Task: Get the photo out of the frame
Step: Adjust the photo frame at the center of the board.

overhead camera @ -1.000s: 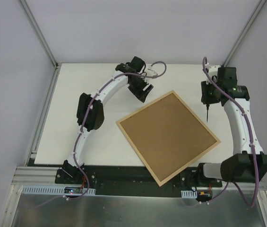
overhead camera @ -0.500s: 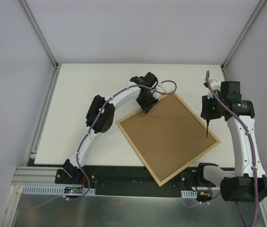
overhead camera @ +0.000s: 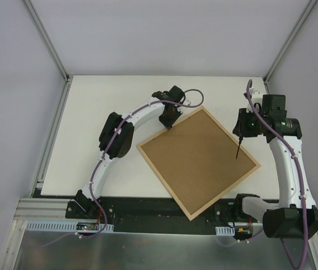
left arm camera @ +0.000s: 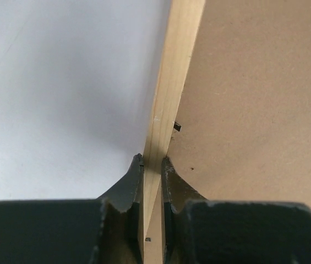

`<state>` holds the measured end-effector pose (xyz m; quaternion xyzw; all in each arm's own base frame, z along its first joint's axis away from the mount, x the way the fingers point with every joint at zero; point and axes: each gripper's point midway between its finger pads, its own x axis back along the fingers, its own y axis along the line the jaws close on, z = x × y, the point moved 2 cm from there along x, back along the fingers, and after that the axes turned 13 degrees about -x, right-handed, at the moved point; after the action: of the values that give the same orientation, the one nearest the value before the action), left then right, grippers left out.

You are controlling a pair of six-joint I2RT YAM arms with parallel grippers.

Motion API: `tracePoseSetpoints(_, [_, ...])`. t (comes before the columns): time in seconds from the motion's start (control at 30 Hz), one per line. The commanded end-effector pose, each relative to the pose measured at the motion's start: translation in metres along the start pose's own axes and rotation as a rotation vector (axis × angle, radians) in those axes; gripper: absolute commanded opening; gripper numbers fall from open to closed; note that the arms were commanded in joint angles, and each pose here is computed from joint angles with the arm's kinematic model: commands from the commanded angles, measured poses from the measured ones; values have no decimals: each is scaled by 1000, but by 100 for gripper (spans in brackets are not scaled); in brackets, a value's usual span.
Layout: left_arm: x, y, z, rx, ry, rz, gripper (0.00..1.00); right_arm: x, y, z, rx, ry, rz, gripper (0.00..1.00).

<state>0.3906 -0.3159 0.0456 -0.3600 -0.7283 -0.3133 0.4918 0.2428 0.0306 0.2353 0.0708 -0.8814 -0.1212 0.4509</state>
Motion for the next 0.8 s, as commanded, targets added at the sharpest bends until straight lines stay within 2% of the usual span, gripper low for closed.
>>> tracePoseSetpoints(0.0, [1, 63, 94, 424, 270, -101, 0, -18, 19, -33, -84, -127, -107, 0])
tracePoseSetpoints(0.1, [9, 82, 126, 601, 308, -99, 0, -30, 28, -49, -130, -157, -164, 0])
tracePoseSetpoints(0.2, [17, 89, 147, 681, 327, -132, 0, -40, 35, -61, -175, -160, -213, 0])
tracePoseSetpoints(0.33, [30, 68, 143, 752, 255, -11, 0, -58, 42, -65, -253, -135, -268, 0])
tracePoseSetpoints(0.5, [42, 22, 121, 688, 179, 135, 0, -79, 53, -65, -343, -78, -341, 0])
tracePoseSetpoints(0.63, [48, 15, 107, 631, 140, 160, 0, -91, 68, -66, -361, -34, -410, 0])
tracePoseSetpoints(0.77, [63, 40, 98, 624, 91, 125, 25, -98, 84, -69, -378, 4, -488, 1])
